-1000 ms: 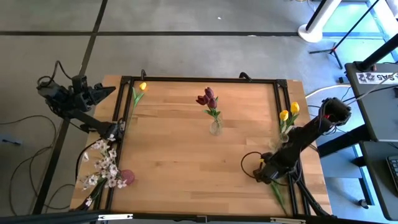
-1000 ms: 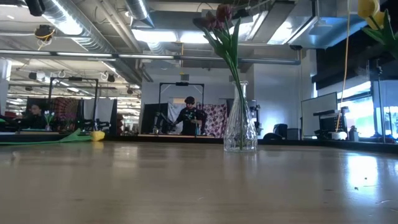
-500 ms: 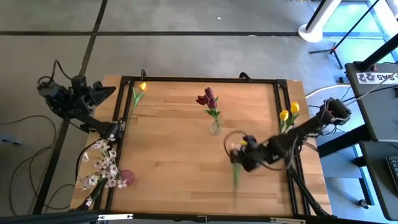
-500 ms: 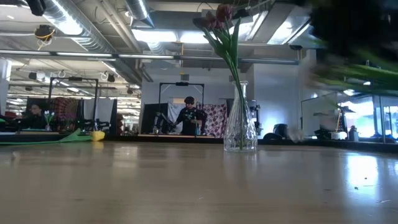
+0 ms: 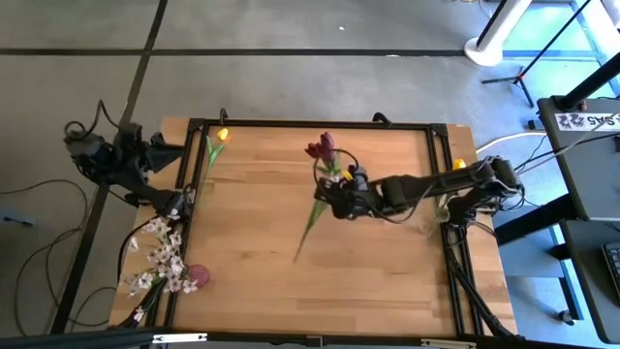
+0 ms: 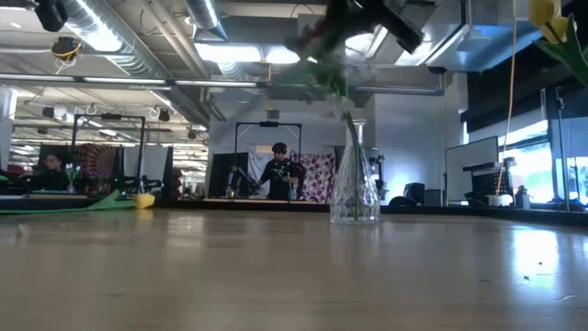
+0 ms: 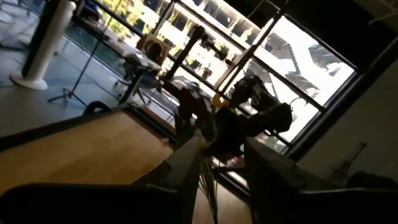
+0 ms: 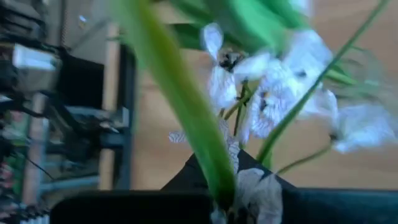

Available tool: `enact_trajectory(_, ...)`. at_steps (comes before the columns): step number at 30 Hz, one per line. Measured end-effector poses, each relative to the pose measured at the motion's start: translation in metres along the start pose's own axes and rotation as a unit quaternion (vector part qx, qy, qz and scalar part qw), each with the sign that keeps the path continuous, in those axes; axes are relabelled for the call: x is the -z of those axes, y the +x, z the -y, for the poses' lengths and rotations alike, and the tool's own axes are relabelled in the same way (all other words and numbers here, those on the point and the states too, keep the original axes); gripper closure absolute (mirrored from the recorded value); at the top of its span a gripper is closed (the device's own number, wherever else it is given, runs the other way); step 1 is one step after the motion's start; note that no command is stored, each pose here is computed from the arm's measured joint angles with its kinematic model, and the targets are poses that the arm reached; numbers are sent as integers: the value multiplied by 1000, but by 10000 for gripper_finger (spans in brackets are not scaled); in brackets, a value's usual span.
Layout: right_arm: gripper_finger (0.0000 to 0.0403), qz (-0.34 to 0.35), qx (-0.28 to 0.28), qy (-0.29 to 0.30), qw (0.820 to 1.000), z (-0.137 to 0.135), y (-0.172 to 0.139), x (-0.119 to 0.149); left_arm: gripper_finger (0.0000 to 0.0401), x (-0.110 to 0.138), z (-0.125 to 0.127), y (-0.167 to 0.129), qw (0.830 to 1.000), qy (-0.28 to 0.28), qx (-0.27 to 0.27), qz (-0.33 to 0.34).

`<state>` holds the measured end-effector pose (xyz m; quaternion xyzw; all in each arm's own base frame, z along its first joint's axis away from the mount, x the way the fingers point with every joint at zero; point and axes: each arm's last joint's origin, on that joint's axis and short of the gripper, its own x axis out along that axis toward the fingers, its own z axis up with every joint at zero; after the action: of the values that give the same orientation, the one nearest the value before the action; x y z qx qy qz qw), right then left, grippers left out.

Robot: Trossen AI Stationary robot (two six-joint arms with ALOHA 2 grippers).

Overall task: Sort flowers into vase by color
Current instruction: Put the white flowers into the violet vase

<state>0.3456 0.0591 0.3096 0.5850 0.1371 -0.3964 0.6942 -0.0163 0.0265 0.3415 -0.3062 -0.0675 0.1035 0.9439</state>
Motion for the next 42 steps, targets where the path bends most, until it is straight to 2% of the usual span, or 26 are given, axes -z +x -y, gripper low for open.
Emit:
enact_trajectory(6,398,31,-36,2,999,-31,-2,4,282,4,2,0,997,-29,45,-48)
enact_trajectory(11,397,36,-39,-14,999,-41,6,10,282,5,3,-1,994,-36,72,-68)
enact_trajectory(17,399,31,-44,-41,998,-45,18,19,282,5,3,-1,994,-36,74,-69)
enact_trajectory(26,399,48,-76,-99,991,-53,17,19,282,5,3,-1,994,-39,74,-69)
enact_trajectory(32,399,69,-104,-161,979,-60,16,18,282,4,3,-1,995,-41,71,-62)
enact_trajectory(35,400,81,-118,-203,969,-64,15,18,281,3,2,0,997,-45,47,-45)
enact_trajectory(42,400,101,-143,-324,930,-73,13,18,239,3,-1,0,998,-51,7,-20)
